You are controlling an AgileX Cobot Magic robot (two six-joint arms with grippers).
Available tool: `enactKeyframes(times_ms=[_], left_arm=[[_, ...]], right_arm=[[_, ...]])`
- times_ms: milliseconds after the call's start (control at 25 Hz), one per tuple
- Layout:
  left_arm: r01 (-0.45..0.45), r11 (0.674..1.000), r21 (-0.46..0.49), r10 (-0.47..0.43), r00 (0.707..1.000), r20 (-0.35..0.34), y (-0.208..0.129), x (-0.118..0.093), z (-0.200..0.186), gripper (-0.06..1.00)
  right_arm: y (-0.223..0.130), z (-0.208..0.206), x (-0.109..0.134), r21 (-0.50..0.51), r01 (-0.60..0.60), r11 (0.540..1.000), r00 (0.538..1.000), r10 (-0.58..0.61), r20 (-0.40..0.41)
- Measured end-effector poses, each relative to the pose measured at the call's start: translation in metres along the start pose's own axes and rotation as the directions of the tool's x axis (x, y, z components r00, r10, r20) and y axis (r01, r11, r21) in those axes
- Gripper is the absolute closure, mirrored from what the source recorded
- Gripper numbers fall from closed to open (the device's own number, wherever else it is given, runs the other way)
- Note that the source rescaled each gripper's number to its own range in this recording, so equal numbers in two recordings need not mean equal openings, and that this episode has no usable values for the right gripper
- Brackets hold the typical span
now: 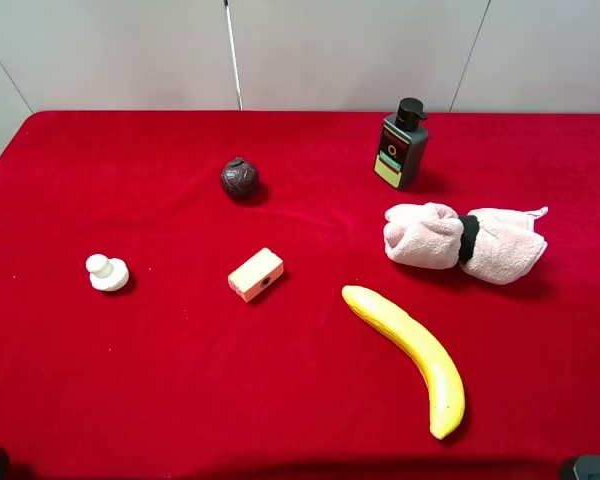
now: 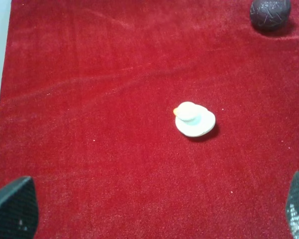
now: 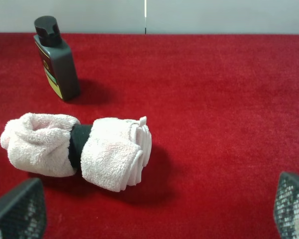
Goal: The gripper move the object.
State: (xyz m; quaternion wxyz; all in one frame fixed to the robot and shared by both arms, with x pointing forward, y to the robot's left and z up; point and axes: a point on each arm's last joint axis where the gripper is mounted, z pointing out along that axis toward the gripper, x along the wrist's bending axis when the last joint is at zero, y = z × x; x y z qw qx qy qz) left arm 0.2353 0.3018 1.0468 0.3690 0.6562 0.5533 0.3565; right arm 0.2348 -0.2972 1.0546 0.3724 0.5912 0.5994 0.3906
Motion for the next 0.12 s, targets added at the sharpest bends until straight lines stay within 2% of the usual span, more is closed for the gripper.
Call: enactKeyframes(times_ms=[120], left_arm=[[0.0,1.0,0.0,0.0,1.0,0.0,0.0,0.0,0.0,-0.06]], right_arm=[[0.0,0.0,0.0,0.0,0.0,1.0,1.0,0.0,0.0]])
